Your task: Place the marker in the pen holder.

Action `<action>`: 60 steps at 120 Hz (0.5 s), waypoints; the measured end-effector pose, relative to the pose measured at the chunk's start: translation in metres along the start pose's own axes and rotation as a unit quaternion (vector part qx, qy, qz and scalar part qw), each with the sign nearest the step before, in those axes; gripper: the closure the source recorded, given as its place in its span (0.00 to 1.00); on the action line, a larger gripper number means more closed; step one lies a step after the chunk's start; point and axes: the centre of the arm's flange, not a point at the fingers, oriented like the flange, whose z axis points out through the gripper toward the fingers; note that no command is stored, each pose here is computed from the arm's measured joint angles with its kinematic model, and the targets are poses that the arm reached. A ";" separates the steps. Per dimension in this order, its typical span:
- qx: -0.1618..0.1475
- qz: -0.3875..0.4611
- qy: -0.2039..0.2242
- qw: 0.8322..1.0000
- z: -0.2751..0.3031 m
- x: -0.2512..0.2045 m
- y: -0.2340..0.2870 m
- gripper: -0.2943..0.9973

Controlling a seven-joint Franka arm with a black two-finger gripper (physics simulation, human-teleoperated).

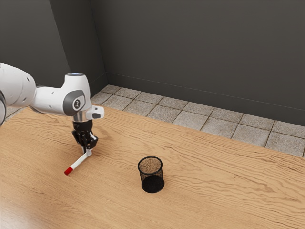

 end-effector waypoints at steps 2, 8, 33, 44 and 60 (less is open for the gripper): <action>0.000 -0.001 0.000 1.000 0.000 0.000 0.000 0.78; 0.000 -0.005 0.000 1.000 0.001 0.000 0.001 0.80; 0.006 -0.008 0.016 1.000 -0.020 0.000 0.013 0.83; 0.005 0.003 0.038 0.999 -0.053 -0.010 0.037 0.84; 0.016 0.053 0.081 0.995 -0.117 -0.040 0.111 0.84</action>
